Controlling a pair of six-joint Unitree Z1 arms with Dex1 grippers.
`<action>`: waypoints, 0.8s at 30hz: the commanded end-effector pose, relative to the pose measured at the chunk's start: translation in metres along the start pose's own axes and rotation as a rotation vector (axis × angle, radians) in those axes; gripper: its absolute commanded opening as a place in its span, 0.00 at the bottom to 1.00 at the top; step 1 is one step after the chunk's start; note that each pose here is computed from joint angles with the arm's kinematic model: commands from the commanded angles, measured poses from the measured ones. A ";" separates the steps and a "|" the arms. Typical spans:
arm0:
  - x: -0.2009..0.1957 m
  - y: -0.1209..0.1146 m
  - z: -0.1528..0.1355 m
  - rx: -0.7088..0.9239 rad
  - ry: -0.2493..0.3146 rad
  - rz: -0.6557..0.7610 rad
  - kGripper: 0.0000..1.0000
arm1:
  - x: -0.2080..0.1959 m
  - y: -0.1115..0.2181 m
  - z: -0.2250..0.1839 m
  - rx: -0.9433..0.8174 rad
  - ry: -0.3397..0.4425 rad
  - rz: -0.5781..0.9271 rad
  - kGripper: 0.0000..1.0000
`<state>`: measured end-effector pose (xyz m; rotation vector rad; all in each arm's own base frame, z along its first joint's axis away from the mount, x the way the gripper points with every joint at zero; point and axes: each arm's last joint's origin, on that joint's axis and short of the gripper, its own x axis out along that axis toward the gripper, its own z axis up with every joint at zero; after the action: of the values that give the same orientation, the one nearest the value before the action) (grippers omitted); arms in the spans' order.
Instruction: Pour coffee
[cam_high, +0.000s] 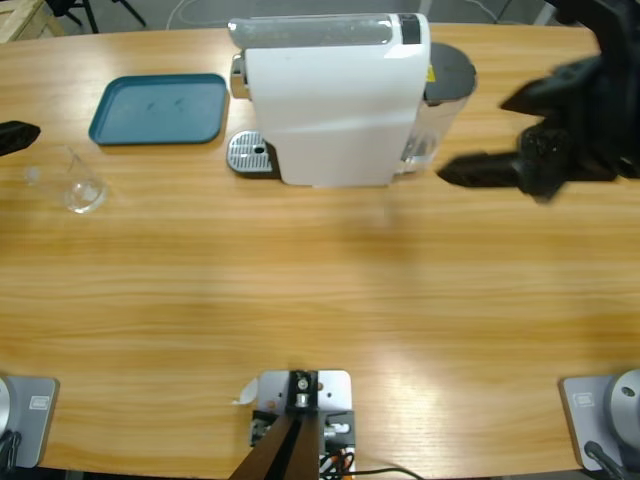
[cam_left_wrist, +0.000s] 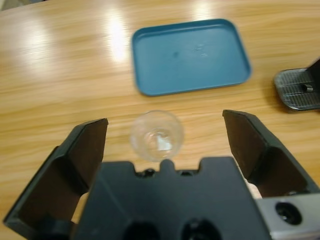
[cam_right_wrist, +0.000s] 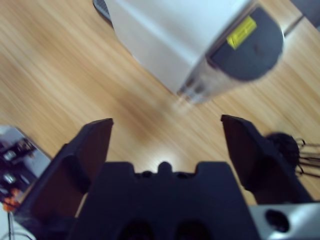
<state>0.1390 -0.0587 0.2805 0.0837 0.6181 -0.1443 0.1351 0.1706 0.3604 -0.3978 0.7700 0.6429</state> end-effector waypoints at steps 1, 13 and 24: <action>0.019 0.006 -0.025 -0.002 0.069 0.095 0.93 | -0.015 -0.011 -0.044 0.054 0.055 -0.010 1.00; 0.038 0.001 -0.038 -0.065 0.095 0.070 0.96 | -0.007 -0.017 -0.070 0.103 0.059 -0.009 1.00; 0.066 -0.006 -0.038 -0.100 0.134 0.080 0.90 | 0.001 -0.017 -0.078 0.120 0.051 0.008 1.00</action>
<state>0.1647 -0.0672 0.2306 0.0506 0.6889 -0.0621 0.1119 0.1238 0.3210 -0.3271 0.8388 0.5935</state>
